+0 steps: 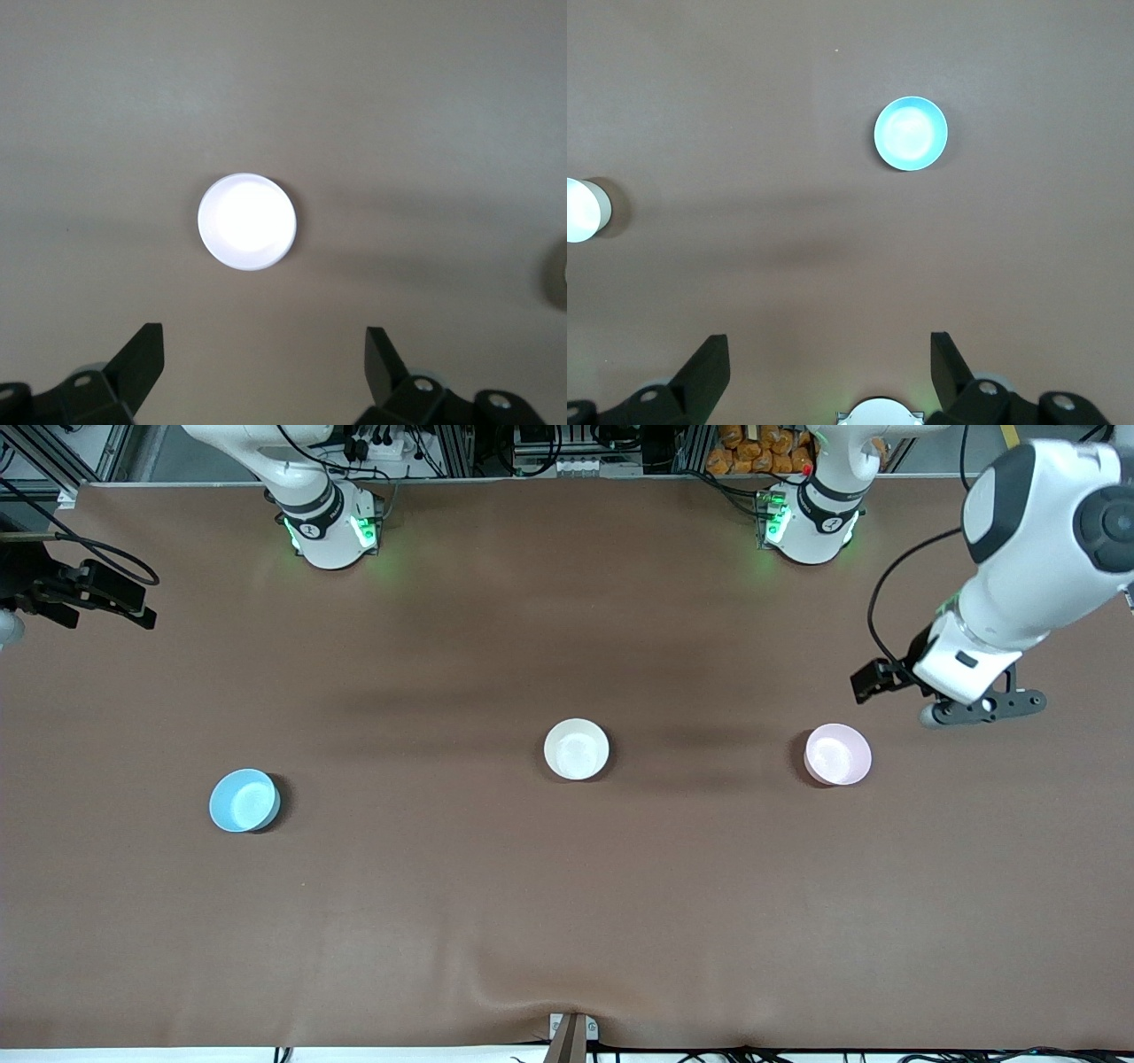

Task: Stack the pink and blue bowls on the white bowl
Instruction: 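Move the left gripper down over the pale pink bowl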

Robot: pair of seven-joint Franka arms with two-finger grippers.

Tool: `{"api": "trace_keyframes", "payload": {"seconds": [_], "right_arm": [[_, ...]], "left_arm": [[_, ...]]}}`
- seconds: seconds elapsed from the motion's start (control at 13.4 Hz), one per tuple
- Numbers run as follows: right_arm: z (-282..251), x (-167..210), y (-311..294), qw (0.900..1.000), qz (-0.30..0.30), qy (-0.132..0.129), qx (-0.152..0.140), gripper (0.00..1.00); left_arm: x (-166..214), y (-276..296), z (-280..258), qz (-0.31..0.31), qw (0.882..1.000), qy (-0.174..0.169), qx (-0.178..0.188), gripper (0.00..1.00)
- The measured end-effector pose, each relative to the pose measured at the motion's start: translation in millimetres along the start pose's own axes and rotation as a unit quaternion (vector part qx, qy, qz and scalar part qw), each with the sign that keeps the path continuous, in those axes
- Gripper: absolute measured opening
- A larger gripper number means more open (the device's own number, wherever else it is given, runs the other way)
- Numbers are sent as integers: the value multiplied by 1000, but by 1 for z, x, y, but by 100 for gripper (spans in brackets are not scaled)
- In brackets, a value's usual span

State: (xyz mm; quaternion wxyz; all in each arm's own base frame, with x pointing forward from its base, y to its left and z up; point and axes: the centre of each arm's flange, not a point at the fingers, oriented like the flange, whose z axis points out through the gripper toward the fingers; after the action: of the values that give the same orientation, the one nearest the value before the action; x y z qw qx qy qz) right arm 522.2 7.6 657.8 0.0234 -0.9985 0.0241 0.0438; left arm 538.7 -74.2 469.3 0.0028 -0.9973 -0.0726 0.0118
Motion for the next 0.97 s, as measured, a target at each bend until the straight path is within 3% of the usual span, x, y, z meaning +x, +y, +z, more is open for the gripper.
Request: {"api": "trace_keyframes", "payload": {"seconds": [0.97], "right_arm": [[0, 0, 0, 1000, 0, 0, 0, 100]], "left_arm": [[26, -55, 154, -51, 998, 26, -22, 100]]}}
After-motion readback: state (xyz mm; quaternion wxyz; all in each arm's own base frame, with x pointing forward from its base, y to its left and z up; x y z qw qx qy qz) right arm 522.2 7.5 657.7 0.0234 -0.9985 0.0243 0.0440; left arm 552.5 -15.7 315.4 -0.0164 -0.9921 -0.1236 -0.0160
